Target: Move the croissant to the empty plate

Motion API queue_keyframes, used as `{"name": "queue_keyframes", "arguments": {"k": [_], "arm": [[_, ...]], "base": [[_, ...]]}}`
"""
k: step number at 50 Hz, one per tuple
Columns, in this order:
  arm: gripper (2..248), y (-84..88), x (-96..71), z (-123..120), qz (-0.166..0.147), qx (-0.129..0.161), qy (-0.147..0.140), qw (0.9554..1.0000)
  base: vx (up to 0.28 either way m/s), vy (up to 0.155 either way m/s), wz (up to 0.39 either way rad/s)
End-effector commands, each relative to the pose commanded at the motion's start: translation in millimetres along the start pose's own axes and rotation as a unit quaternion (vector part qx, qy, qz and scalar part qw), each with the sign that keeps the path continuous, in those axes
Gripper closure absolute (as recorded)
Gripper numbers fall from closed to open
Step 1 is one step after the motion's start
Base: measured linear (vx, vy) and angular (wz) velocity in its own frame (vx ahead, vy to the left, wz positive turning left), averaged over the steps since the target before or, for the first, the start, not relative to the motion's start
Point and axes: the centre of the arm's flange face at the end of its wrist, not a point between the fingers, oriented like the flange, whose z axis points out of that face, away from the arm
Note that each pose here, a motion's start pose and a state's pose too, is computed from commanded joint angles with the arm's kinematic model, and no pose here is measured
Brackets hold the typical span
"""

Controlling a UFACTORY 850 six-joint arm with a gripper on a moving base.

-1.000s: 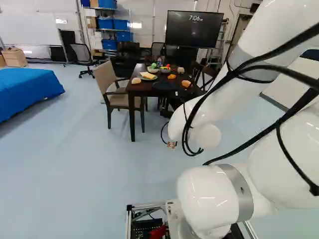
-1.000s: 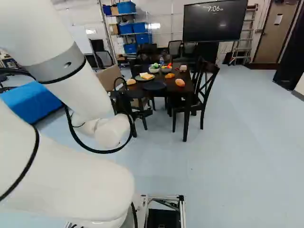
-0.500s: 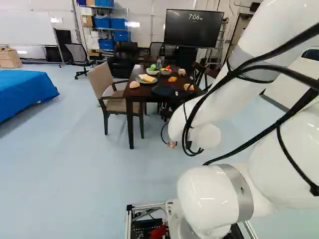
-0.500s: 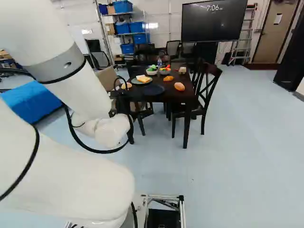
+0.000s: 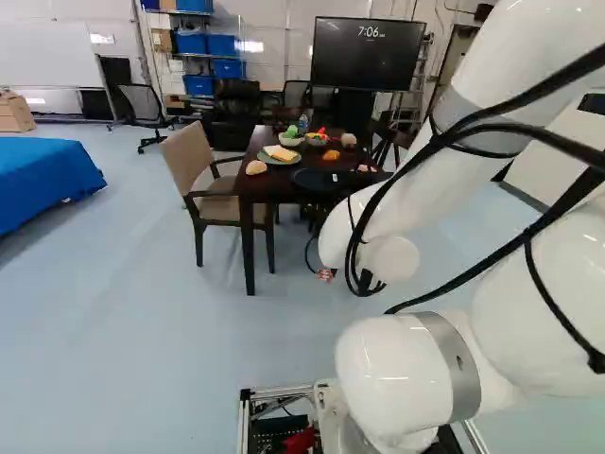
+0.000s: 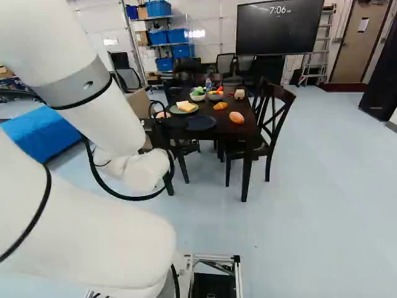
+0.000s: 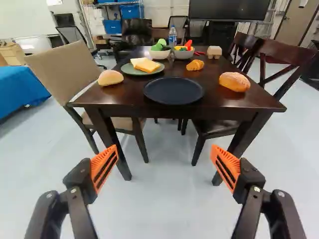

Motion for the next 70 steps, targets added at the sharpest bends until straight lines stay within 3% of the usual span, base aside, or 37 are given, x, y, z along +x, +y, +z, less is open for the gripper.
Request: {"name": "queue_keyframes", "arguments": {"k": [35, 70], "arm": [[3, 0.0, 0.0, 0.0, 0.000, 0.000, 0.000, 1.0000], [3, 0.0, 0.0, 0.0, 0.000, 0.000, 0.000, 1.0000]], "base": [[0.195, -0.025, -0.223], [0.202, -0.003, -0.030]]}}
